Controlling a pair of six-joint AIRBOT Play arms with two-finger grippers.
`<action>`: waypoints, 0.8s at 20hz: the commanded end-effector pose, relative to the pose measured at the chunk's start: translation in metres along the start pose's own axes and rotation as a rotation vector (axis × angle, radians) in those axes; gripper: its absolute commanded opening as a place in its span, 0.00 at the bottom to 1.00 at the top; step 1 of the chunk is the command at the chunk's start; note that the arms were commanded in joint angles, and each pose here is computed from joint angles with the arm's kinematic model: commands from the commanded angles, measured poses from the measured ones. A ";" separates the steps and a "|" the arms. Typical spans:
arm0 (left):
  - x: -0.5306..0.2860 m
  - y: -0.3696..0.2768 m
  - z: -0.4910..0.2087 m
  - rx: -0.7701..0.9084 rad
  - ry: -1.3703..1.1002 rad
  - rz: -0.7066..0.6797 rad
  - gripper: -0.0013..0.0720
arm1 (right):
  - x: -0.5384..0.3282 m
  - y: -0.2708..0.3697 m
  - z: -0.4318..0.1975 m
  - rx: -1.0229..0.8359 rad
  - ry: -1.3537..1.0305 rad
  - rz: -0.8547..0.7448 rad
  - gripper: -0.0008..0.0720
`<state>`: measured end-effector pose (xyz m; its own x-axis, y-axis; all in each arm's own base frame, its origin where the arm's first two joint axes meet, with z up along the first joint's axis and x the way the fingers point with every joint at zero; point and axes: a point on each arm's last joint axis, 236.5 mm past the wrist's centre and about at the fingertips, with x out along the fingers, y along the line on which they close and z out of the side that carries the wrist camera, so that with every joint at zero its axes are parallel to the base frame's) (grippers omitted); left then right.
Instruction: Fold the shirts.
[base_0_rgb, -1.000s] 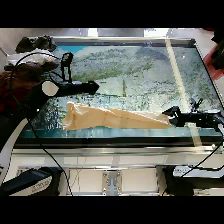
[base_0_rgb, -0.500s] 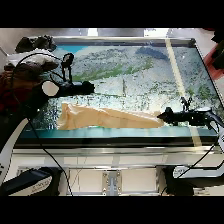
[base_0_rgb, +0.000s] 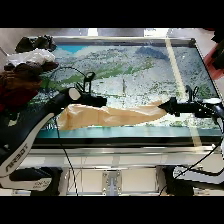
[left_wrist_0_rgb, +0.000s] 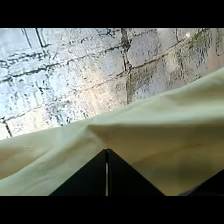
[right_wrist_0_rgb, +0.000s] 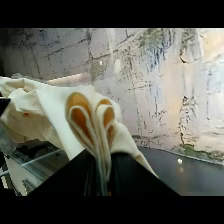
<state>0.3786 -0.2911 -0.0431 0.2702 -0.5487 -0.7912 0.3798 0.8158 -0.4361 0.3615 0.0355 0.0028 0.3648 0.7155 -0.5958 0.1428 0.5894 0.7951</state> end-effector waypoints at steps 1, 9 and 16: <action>0.052 -0.011 -0.035 0.028 0.132 -0.005 0.03 | -0.028 0.044 0.004 -0.086 -0.036 0.011 0.07; 0.092 -0.067 -0.042 0.134 0.199 -0.068 0.03 | -0.044 0.100 0.006 -0.218 -0.088 0.023 0.07; -0.001 -0.071 0.053 0.269 0.070 -0.041 0.04 | -0.016 0.141 -0.015 -0.278 -0.031 0.087 0.07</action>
<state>0.3741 -0.3841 -0.0372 0.1239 -0.5875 -0.7997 0.5538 0.7097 -0.4355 0.3622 0.0889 0.1158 0.4094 0.7373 -0.5374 -0.1127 0.6254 0.7721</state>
